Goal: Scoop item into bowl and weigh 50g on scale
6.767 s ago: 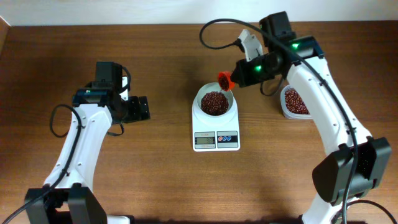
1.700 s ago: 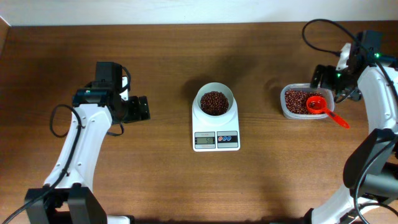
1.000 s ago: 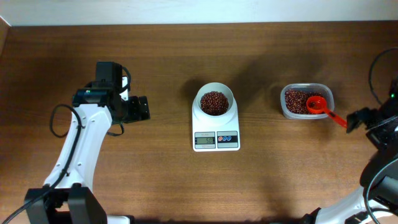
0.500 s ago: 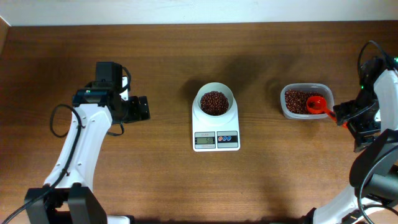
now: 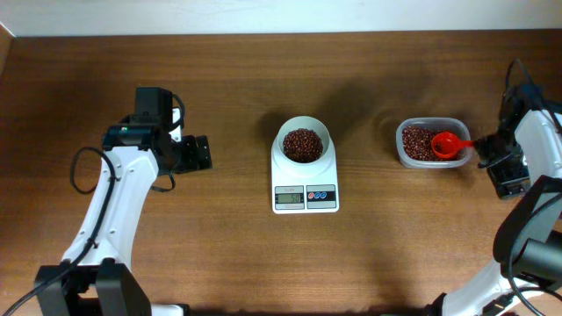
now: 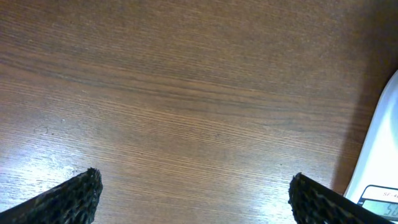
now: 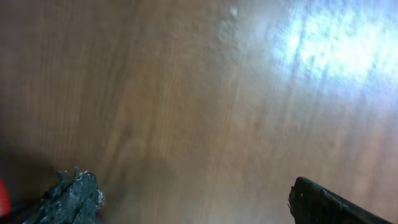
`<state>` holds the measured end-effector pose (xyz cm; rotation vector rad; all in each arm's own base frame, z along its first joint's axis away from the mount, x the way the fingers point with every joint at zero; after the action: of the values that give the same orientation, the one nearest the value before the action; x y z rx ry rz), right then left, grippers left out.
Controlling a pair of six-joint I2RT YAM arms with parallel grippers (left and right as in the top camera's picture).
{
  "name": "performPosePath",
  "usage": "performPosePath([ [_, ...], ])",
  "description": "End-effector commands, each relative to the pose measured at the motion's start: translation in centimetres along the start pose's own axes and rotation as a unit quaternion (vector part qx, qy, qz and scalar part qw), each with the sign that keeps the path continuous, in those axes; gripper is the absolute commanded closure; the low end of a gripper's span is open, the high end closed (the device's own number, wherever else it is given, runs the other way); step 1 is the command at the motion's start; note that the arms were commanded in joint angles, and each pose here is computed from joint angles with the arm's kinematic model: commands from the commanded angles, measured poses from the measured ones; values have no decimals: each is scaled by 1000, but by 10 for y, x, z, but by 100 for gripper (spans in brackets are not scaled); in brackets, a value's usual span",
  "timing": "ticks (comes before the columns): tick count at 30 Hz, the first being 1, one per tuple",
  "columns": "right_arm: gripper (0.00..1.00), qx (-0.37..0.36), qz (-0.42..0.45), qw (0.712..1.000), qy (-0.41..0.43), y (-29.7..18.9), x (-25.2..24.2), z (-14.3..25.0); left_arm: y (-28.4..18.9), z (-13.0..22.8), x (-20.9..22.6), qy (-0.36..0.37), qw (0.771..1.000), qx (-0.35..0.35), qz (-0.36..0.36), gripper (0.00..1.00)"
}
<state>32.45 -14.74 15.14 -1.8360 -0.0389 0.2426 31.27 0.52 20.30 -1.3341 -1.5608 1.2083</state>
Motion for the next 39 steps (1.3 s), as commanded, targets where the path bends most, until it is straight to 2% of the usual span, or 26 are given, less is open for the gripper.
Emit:
performPosePath([
  [1, 1, -31, -22, 998, -46, -4, 8, -6, -4, -3, 0, 4, 1000, -7, -1, 1],
  [5, 1, -63, -51, 983, -162, -12, 20, -16, -4, -3, 0, 4, 1000, -7, -1, 1],
  [7, 1, -56, -33, 959, -275, -27, 15, -19, -4, -3, 0, 4, 1000, -7, -1, 1],
  [9, 1, -13, 0, 920, -392, -57, -1, -18, -4, -3, 0, 4, 1000, -7, -1, 1],
  [10, 1, 12, -24, 898, -440, -70, -2, -14, -4, -3, 0, 4, 1000, -7, -1, 1],
  [11, 1, 39, -81, 872, -481, -78, 2, -4, -4, -3, 0, 4, 1000, -7, -1, 1],
  [12, 1, 84, -182, 815, -544, -88, 9, 16, -4, -3, 0, 4, 1000, -7, -1, 1],
  [13, 1, 92, -188, 805, -555, -88, 11, 23, -4, -3, 0, 4, 1000, -7, -1, 1],
  [36, 1, 91, -189, 805, -555, -87, 12, 23, -4, -4, 0, 4, 1000, -10, 0, 1],
  [37, 1, 91, -189, 805, -555, -87, 12, 23, -4, -13, -1, 3, 999, -38, 5, 1],
  [39, 1, 91, -189, 805, -555, -87, 12, 23, -5, -17, -8, 6, 998, -48, 46, 3],
])
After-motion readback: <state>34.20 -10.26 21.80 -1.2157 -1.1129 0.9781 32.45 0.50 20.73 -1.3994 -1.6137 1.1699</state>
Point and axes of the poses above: each gripper's point midway between its finger pads, its own y axis out along the fingers, its own x axis along the line the jaws close on, z = x × y, the point moved 9 cm from there along -y, back along the fingers
